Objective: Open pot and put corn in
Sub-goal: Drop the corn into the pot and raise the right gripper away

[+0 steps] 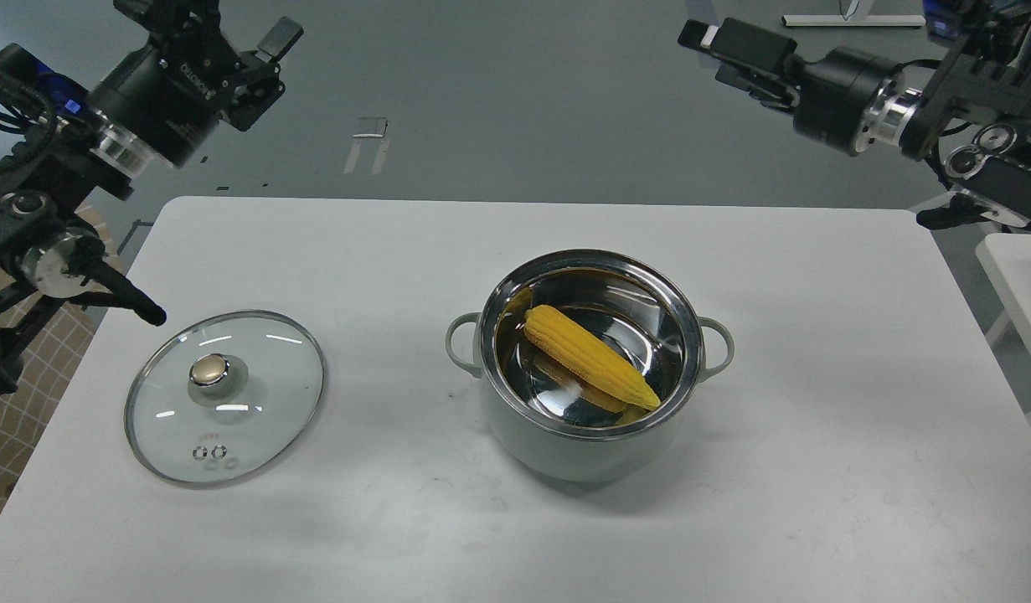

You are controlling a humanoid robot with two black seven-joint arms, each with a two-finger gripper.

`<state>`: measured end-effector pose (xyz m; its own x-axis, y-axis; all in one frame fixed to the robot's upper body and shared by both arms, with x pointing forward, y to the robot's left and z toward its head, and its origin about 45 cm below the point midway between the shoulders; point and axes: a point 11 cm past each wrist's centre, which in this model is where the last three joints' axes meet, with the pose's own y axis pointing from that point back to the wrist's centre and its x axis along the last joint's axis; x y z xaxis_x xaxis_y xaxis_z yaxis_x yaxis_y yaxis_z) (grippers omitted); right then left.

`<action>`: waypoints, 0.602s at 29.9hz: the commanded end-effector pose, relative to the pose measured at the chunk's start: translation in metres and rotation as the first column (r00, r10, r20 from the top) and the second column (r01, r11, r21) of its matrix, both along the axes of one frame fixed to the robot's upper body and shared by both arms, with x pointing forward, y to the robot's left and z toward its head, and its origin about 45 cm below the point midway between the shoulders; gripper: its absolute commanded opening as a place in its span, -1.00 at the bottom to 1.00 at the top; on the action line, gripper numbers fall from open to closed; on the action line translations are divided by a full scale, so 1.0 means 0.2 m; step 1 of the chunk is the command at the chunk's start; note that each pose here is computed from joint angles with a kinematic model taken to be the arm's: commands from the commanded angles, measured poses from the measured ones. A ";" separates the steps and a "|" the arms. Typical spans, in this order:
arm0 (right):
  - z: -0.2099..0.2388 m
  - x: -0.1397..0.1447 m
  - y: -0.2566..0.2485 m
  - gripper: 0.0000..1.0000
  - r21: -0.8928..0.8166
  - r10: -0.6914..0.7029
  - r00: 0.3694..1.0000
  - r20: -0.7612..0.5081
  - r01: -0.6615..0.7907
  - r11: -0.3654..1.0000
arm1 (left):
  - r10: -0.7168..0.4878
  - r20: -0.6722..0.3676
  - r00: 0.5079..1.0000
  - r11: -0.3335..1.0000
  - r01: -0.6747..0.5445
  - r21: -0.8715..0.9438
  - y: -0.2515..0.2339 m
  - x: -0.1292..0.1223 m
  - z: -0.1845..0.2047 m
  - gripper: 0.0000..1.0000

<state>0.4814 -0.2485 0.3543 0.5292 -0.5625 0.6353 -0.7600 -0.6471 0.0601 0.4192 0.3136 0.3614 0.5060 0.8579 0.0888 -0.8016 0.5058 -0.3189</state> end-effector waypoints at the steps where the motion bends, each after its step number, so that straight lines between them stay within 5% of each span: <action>1: -0.04 0.02 -0.15 1.00 0.224 -0.127 0.990 -0.059 0.137 0.965 | 0.008 -0.103 0.995 0.999 -0.012 -0.038 -0.09 0.09 -0.11 0.95; 7: -0.12 0.01 -0.25 1.00 0.427 -0.203 0.969 -0.140 0.244 0.871 | -0.079 -0.210 0.975 0.984 0.043 -0.171 -0.17 0.15 -0.23 0.95; 18: -0.30 -0.02 -0.32 1.00 0.493 -0.248 0.945 -0.212 0.323 0.808 | -0.103 -0.264 0.959 0.959 0.026 -0.281 -0.18 0.18 -0.36 0.96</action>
